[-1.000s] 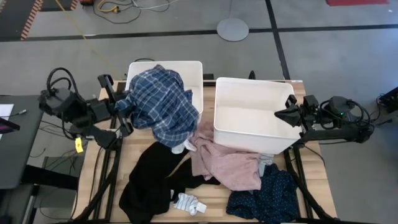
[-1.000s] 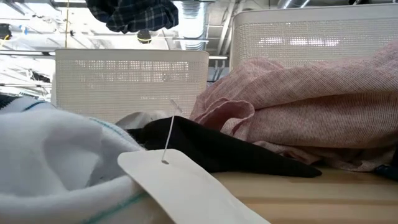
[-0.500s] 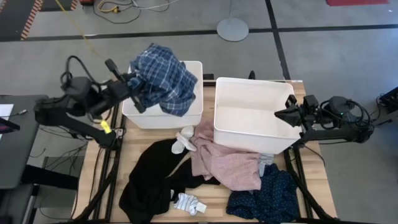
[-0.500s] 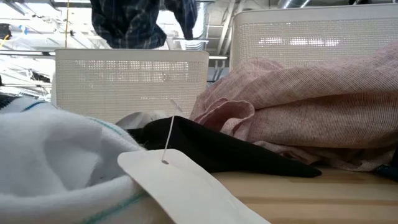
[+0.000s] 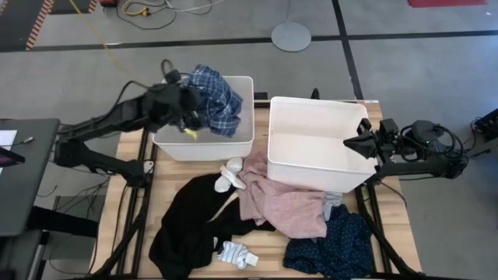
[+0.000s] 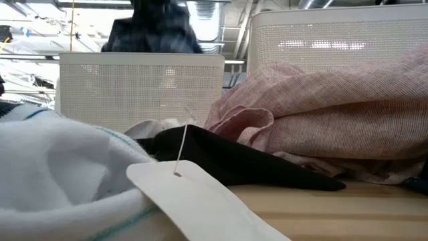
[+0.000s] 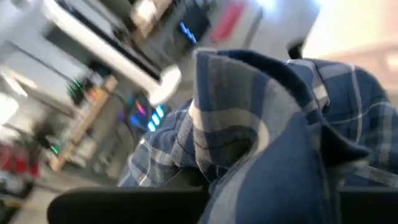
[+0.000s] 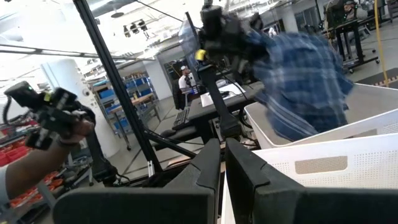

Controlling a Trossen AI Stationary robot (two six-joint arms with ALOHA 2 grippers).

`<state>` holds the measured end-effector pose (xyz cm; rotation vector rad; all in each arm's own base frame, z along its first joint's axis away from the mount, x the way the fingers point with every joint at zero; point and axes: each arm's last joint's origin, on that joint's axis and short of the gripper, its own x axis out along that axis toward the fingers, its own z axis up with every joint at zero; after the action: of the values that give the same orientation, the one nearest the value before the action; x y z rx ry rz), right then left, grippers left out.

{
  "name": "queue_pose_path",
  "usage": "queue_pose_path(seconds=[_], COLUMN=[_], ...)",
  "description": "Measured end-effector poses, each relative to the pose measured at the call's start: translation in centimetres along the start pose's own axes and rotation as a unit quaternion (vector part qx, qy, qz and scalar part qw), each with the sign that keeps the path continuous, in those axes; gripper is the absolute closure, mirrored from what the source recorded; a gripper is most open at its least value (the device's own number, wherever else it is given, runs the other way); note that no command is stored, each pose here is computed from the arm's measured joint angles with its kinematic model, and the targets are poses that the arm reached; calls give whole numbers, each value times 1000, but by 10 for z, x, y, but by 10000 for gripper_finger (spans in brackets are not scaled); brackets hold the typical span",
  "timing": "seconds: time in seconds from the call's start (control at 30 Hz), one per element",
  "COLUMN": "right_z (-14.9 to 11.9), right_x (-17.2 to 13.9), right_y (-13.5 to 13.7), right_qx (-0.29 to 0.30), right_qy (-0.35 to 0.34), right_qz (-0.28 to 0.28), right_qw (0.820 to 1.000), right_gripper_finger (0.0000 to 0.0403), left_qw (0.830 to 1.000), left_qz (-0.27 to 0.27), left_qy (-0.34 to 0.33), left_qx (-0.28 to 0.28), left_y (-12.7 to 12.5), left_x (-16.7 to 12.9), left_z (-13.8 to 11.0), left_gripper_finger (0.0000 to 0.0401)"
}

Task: Sort clothes
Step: Put the blue pants into the left white laundry organizer

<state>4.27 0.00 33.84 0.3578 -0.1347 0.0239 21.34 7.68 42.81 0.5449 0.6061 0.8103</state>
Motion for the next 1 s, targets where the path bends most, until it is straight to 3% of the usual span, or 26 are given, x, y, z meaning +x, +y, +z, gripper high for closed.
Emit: queue_pose_path(seconds=[0.23,0.37,0.5,0.7,0.83,1.0], right_z=[0,0,0,0,0,0], right_x=[0,0,0,0,0,0], right_y=[0,0,0,0,0,0], right_qx=[0,0,0,0,0,0], right_qy=[0,0,0,0,0,0], right_qz=[0,0,0,0,0,0], right_qw=[1000,1000,1000,1000,1000,1000], right_gripper_finger=[358,358,358,358,358,358], left_qw=[985,975,969,968,971,970], left_qz=[-121,-154,-186,-190,-183,-185], left_qy=[116,154,146,135,115,62], left_qx=[-31,-54,-73,-90,-102,-142], left_y=[-10,-15,-18,-13,-4,11], left_x=[43,57,59,51,38,13], left_z=[-30,-39,-39,-38,-37,-34], left_gripper_finger=[387,352,282,181,149,142])
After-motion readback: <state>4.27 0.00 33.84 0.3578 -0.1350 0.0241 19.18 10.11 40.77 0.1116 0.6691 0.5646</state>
